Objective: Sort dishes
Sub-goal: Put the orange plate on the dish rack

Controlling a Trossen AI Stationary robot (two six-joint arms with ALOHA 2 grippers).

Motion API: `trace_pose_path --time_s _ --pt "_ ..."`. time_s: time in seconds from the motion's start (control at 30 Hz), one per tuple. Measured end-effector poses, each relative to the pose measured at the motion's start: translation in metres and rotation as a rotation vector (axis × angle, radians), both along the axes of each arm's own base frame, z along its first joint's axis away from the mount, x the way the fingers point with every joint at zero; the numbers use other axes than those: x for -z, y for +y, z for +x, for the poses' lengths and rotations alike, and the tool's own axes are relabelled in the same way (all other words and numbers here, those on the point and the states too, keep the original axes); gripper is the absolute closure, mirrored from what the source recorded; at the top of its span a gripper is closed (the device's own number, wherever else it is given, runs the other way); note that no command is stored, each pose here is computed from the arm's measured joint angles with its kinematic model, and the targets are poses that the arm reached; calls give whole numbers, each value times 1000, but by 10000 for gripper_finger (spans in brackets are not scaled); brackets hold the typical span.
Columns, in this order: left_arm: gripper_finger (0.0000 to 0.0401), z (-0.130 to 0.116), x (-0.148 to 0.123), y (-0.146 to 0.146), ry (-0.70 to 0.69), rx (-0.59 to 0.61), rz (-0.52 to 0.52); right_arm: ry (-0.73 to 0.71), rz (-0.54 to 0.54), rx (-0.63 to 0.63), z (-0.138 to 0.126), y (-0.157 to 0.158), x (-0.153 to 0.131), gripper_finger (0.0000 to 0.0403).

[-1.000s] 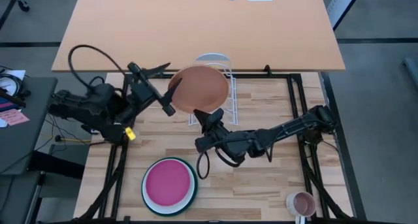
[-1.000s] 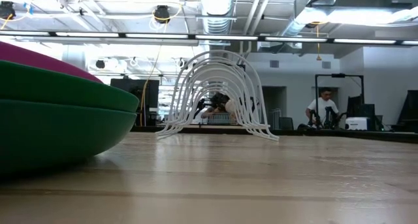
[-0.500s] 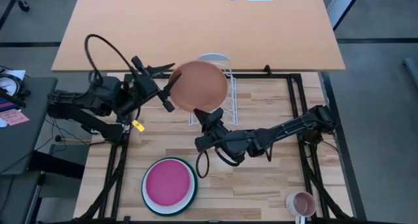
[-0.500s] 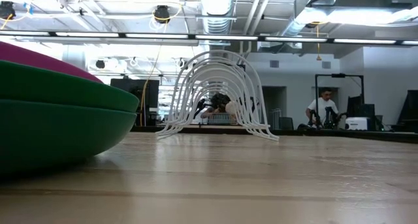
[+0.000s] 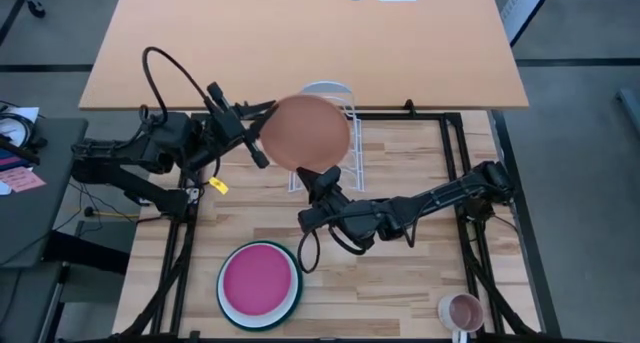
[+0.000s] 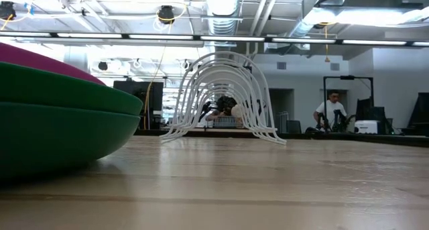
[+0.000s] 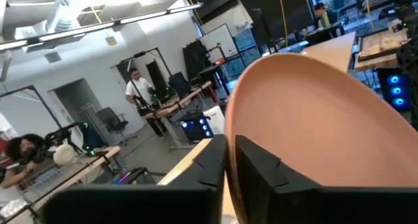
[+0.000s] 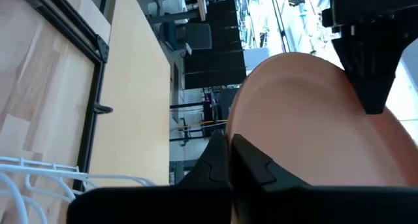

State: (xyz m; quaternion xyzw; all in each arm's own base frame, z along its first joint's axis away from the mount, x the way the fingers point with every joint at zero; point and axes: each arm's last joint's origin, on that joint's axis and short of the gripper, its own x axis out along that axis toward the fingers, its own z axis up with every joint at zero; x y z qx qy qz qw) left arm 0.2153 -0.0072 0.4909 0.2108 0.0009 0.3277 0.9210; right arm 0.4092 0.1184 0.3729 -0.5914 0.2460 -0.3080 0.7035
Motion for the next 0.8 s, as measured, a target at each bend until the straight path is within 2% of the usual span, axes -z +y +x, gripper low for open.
trace_pose_path --time_s 0.57,0.67,0.8 --pt "398 -1 0 -3 30 12 31 15 -5 -1 0 0 1 403" --pt "383 -1 0 -5 24 24 20 18 -6 -1 0 0 1 403" --pt "335 -1 2 -5 26 25 11 25 -10 -2 0 1 2 403"
